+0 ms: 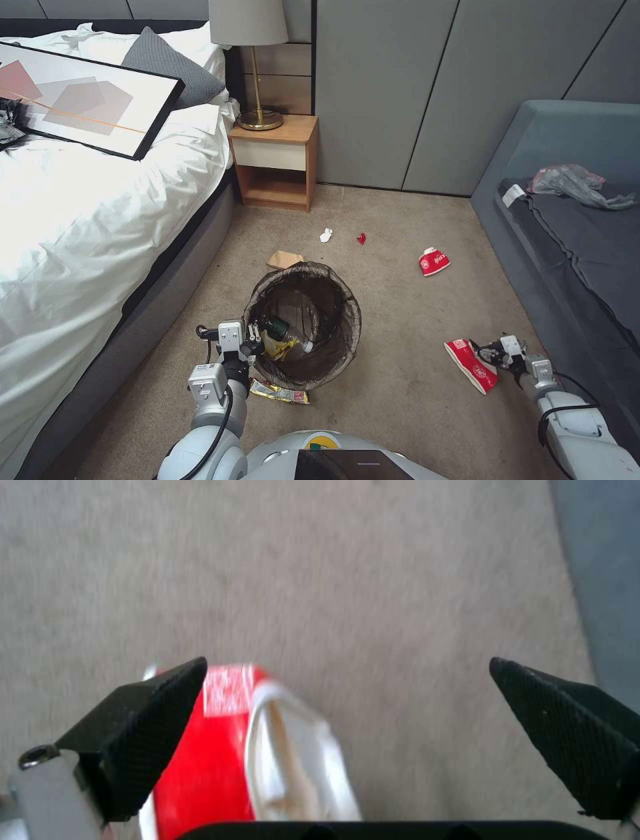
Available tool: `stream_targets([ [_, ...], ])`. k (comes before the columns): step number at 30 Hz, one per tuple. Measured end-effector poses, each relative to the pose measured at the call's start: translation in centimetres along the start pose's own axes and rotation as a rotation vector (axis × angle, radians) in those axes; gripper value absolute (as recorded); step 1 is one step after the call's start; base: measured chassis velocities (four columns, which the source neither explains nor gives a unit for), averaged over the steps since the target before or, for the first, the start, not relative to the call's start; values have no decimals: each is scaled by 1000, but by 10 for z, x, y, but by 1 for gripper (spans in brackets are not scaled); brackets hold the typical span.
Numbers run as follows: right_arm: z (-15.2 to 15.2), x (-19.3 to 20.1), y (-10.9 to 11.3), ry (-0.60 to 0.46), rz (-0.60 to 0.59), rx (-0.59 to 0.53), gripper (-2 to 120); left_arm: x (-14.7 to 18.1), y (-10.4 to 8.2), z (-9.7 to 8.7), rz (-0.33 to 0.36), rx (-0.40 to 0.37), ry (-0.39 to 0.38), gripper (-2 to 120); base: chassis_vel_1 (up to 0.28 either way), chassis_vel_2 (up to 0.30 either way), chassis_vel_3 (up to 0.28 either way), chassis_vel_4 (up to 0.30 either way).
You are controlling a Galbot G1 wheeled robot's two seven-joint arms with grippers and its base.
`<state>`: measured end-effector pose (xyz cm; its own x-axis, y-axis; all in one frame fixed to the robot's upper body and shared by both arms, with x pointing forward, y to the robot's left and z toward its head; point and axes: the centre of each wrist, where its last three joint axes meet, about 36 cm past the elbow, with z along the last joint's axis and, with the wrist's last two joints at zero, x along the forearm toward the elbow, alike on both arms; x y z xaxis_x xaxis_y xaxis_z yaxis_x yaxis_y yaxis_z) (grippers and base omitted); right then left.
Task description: Pick up the trash bin, then pick up the garbage from the floor and place it into the trash bin.
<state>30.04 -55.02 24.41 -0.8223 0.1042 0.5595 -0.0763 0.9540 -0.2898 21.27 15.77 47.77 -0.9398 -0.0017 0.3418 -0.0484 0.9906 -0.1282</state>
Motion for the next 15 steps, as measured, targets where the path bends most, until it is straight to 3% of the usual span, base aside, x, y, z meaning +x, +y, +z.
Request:
stream_targets([
  [15, 31, 3, 17, 32, -70, 14, 100, 1, -2, 1, 7, 0, 0, 2, 0, 0, 0, 0],
])
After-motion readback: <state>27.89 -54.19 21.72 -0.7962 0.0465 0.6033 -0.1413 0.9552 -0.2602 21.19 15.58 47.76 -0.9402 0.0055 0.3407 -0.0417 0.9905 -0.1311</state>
